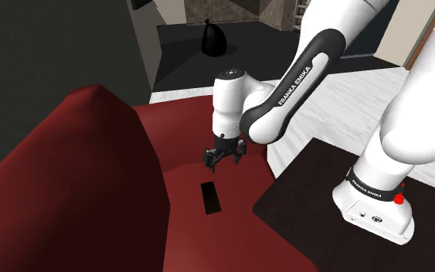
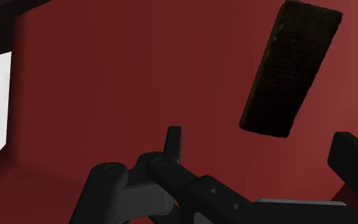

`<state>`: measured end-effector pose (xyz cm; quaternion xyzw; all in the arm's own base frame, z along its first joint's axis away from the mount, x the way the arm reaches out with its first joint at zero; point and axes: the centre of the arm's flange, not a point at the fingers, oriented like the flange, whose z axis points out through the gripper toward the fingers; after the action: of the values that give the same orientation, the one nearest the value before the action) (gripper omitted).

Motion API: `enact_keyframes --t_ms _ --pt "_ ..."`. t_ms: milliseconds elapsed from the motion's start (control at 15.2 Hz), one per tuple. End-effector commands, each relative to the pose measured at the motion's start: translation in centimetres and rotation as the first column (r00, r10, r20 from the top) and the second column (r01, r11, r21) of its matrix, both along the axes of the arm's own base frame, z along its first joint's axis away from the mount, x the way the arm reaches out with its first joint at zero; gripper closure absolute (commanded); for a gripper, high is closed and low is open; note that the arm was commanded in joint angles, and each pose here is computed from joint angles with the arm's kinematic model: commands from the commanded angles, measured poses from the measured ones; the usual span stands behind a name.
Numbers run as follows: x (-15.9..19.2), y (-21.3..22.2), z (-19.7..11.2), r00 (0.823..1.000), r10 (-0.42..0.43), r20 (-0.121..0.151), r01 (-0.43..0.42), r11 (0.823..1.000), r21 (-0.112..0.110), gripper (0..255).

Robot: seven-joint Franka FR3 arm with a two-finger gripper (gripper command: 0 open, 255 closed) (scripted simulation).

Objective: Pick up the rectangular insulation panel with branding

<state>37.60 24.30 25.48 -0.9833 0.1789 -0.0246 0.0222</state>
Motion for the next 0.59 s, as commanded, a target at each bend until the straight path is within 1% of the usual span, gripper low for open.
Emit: enact_keyframes --t_ms 0,396,528 --pt "0.3 1.5 -2.0 1.000 -0.013 -0.001 0.013 1.000 0.002 0" --pt "1.7 6.2 -8.1 0.999 -0.047 -0.005 0.047 0.999 0.005 0" --pt "1.9 6.6 -9.1 0.999 -0.050 -0.005 0.050 0.999 0.005 0"
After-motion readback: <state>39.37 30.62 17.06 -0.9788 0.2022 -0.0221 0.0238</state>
